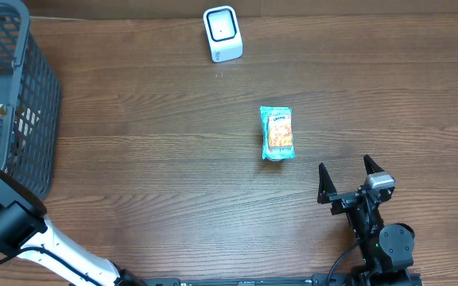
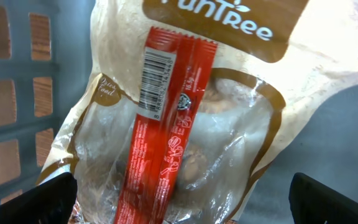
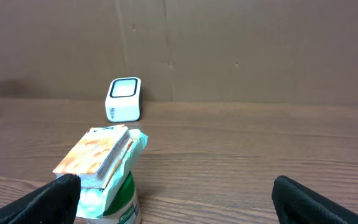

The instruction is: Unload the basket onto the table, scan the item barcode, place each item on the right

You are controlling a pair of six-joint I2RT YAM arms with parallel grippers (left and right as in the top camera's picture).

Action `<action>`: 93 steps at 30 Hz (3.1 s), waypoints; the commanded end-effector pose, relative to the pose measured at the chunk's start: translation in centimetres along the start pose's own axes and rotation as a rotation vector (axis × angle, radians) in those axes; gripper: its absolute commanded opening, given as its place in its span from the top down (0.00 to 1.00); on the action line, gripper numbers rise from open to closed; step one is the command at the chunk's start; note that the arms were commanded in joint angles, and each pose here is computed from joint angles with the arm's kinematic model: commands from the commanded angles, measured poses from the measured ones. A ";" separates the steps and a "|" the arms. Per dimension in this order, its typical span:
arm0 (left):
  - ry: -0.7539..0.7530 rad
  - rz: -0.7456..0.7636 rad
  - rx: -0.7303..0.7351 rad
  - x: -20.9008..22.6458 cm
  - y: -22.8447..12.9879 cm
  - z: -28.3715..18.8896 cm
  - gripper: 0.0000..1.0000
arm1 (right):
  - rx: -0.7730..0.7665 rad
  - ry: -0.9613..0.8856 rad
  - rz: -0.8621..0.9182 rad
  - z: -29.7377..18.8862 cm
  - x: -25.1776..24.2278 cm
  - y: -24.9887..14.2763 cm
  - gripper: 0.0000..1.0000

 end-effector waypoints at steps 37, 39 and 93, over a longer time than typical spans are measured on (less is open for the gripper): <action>-0.115 0.041 0.127 -2.9 -2.2 6.5 0.44 | -0.006 0.001 -0.008 0.0 0.0 -0.1 0.00; -0.114 0.024 0.127 -3.0 -2.1 6.5 0.48 | -0.006 0.001 -0.008 0.0 0.0 -0.1 0.00; 0.010 -0.265 -0.261 1.4 3.8 -10.2 0.95 | -0.006 0.001 -0.008 0.0 0.0 -0.1 0.00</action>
Point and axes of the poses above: each gripper's point midway between its finger pads, its own z axis out along the fingers, its own x axis along the line the jaws close on, y = z × x, the point moved 1 cm from there along -z, back along the fingers, and after that the axes turned 2 degrees about -z, right-handed, at the moved point
